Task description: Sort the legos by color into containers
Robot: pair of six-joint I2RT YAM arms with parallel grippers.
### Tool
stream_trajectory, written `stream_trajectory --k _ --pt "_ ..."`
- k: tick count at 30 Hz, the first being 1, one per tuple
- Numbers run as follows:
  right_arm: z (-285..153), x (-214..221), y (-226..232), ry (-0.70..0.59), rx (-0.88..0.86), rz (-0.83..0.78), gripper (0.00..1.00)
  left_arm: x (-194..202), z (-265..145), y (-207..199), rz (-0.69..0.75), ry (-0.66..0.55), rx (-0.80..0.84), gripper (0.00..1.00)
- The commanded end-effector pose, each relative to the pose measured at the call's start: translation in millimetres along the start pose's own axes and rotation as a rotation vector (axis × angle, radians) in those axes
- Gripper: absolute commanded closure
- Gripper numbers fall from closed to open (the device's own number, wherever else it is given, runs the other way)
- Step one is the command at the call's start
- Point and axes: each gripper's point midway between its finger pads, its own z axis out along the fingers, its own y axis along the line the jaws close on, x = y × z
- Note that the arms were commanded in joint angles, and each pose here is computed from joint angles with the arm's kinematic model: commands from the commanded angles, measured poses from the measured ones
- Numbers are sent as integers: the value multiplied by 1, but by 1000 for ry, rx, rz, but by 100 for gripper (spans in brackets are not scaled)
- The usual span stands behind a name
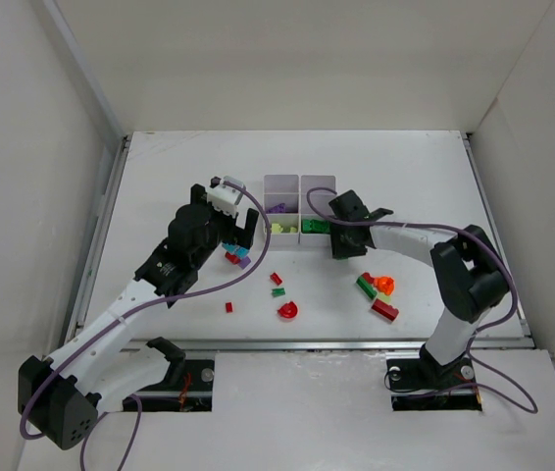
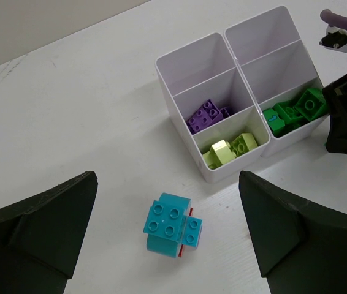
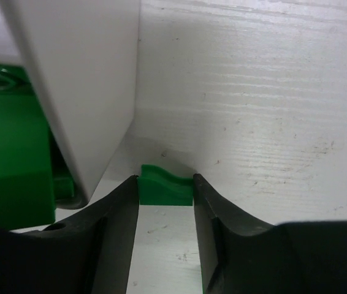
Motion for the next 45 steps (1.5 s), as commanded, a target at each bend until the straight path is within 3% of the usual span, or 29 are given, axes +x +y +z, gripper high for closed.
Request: stream_trajectory --k 1,8,12,15,19,27,36,42,45 --pt "7 -5 3 -22 8 13 56 -18 -4 2 -24 -74 -9 0" --pt "-10 -3 1 -28 17 17 92 -18 -4 2 -24 -74 -9 0" --pt "-40 3 -14 -63 64 50 94 -18 -4 2 -24 -74 -9 0" --pt "-74 -12 -7 -171 49 56 97 -18 -4 2 -24 -74 -9 0" --pt "-108 -48 25 -304 -35 -47 97 -20 -4 2 -25 -83 -10 0" --pt "-96 -86 61 -323 -62 -166 97 -20 -4 2 -25 -83 -10 0" --pt "-88 -109 79 -366 -91 -163 97 -18 -6 4 -26 -82 -19 0" --pt "-68 -105 86 -328 -93 -175 91 -18 -6 4 -26 -82 -19 0" --pt "-59 -102 86 -304 -82 -182 79 -18 -6 4 -26 -82 -19 0"
